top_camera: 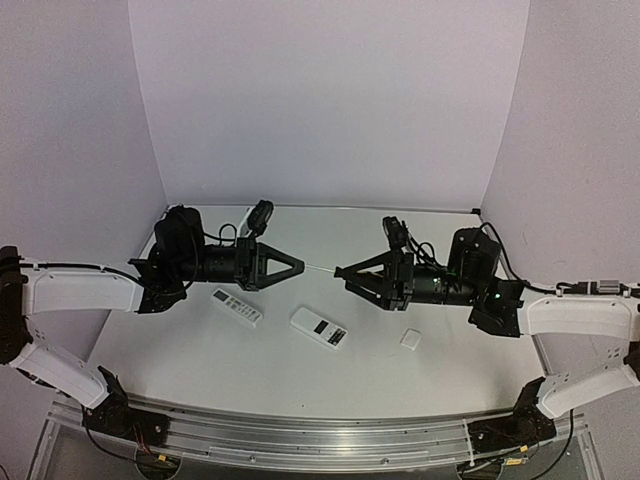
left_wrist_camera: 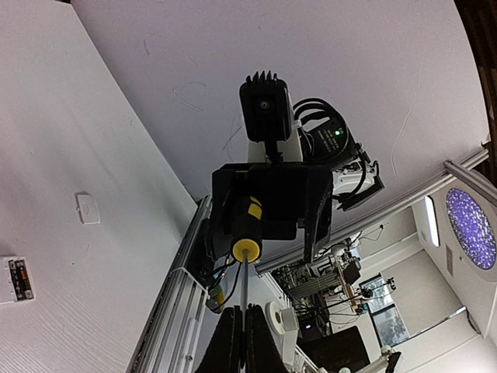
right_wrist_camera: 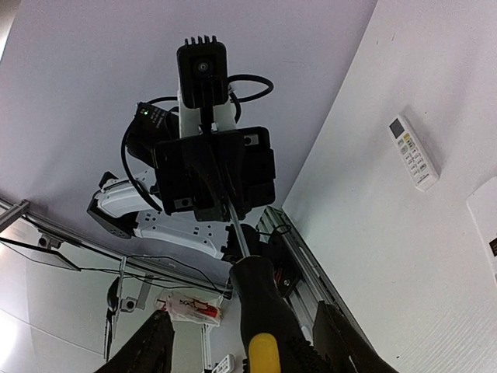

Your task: Unload the batteries from the remote control

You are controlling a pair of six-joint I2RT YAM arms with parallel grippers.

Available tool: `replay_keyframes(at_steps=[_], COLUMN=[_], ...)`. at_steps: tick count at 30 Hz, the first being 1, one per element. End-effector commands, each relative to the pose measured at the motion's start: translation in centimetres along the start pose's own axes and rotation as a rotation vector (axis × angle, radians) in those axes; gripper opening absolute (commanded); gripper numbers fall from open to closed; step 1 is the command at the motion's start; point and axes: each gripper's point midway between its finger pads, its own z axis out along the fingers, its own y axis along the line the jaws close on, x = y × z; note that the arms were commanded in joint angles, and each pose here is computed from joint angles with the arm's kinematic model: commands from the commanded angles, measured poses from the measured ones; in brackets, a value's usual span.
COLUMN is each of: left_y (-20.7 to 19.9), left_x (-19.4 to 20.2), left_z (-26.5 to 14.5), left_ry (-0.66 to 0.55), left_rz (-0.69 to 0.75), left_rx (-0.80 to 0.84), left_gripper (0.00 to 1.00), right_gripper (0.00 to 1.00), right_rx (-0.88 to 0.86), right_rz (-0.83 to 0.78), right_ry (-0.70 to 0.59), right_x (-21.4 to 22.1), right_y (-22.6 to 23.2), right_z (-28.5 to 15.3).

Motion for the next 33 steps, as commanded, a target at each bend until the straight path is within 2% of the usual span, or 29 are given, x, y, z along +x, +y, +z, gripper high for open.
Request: replay_keyframes(at_steps=[1, 9, 13, 22, 24, 27, 28, 29, 30, 32, 33], left_y=[-1.6, -1.8, -1.7, -1.6, -1.5, -1.4, -1.0, -0.6, 0.0, 1.5, 2.0], left_x=[-0.7, -0.4, -0.4, -0.3, -0.3, -0.3, -0.4, -0.6, -0.7, -1.1, -1.4], left_z=[-0.4, -0.3, -0.3, -0.2, -0.2, -0.2, -0.2, -0.2, -0.2, -0.6, -0.9], left_ry=[-0.039, -0.014, -0.012, -0.006, -0.003, 0.007, 0.007, 0.000, -0.003, -0.026, -0.042], left_rz=[0.042, 0.038, 0.037, 0.040, 0.045, 0.058, 0.053, 0.059, 0.063, 0.065, 0.071], left_rx=[0.034, 0.058, 0.051, 0.042, 0.036, 0.018, -0.010, -0.042, -0.080, -0.178, -0.226], left_gripper=[0.00, 0.00, 0.00, 0.00, 0.00, 0.00, 0.07, 0.23, 0.47, 0.86, 0.98], right_gripper=[0.54, 0.53, 0.48, 0.20, 0.02, 0.00, 0.00, 0.00, 0.00, 0.00, 0.00], right_rx=[-0.086, -0.087, -0.078, -0.075, -0.076, -0.075, -0.071, -0.064, -0.053, -0.001, 0.041], right_rz=[-0.030, -0.033, -0.027, -0.032, -0.046, -0.067, -0.067, -0.067, -0.063, -0.037, -0.023], right_ry=[-0.035, -0.046, -0.055, -0.051, -0.053, -0.053, -0.055, -0.055, -0.053, -0.044, -0.044], right_x=[-1.0, -1.3, -1.4, -1.5, -1.4, -1.2, -1.1, -1.0, -0.8, -0.4, -0.2], right_y=[2.5, 2.5, 2.2, 1.9, 1.9, 1.9, 1.7, 1.5, 1.3, 0.1, -0.8], right_z=[-0.1, 0.0, 0.1, 0.4, 0.3, 0.1, -0.1, -0.2, -0.3, -0.6, -0.8])
